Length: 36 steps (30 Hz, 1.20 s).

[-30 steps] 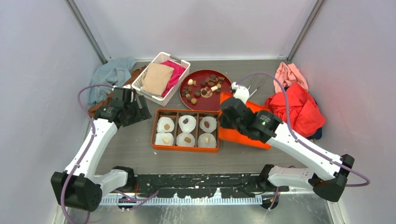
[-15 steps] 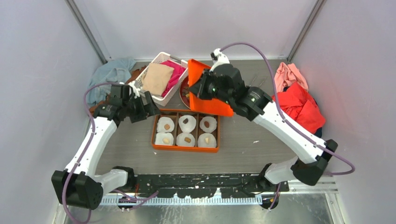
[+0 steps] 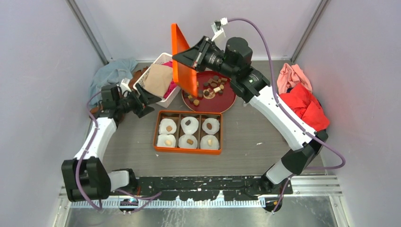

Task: Pack the chocolate

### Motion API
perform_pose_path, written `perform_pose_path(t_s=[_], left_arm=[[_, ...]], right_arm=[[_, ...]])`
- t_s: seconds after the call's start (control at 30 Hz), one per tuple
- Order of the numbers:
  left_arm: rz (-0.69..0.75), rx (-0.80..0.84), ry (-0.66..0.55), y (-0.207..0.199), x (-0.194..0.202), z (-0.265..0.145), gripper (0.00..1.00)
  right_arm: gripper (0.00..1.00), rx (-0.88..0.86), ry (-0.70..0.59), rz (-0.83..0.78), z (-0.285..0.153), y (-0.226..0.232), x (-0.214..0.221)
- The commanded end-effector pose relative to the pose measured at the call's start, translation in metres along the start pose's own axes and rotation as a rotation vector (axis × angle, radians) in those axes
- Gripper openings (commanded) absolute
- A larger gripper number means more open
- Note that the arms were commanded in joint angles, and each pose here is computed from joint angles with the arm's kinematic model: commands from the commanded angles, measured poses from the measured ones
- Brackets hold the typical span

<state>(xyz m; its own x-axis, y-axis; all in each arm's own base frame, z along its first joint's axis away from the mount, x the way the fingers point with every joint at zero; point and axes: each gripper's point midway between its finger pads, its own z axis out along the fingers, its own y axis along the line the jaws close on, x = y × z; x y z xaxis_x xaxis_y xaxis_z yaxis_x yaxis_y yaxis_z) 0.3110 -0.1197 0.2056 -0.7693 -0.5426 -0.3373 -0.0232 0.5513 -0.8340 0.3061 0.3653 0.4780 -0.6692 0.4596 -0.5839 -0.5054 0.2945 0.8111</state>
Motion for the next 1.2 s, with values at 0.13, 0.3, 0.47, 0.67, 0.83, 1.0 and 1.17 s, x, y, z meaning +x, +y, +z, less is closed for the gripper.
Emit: perform_pose_path(t_s=[0.13, 0.3, 0.47, 0.67, 0.83, 1.0, 1.17], left_arm=[[-0.067, 0.339, -0.236, -0.041, -0.050, 0.009, 0.88], [-0.078, 0.562, -0.260, -0.061, -0.054, 0.003, 0.88], [-0.186, 0.706, -0.218, -0.062, -0.053, 0.003, 0.87], [-0.117, 0.750, -0.201, -0.084, -0.056, -0.002, 0.87], [-0.132, 0.770, -0.170, -0.093, -0.068, 0.002, 0.87], [-0.150, 0.768, -0.131, -0.093, -0.066, 0.015, 0.88], [-0.148, 0.783, -0.106, -0.101, -0.064, 0.023, 0.88]], right_arm=[[0.01, -0.517, -0.058, 0.124, -0.024, 0.112, -0.047], [0.01, -0.637, -0.060, 0.238, -0.035, 0.115, -0.060], [0.01, -0.670, -0.064, 0.281, -0.038, 0.110, -0.064], [0.01, -0.749, -0.036, 0.353, -0.044, 0.113, -0.065], [0.01, -0.786, -0.031, 0.374, -0.048, 0.117, -0.066], [0.01, -0.810, -0.026, 0.383, -0.051, 0.121, -0.067], [0.01, -0.848, -0.019, 0.417, -0.051, 0.123, -0.068]])
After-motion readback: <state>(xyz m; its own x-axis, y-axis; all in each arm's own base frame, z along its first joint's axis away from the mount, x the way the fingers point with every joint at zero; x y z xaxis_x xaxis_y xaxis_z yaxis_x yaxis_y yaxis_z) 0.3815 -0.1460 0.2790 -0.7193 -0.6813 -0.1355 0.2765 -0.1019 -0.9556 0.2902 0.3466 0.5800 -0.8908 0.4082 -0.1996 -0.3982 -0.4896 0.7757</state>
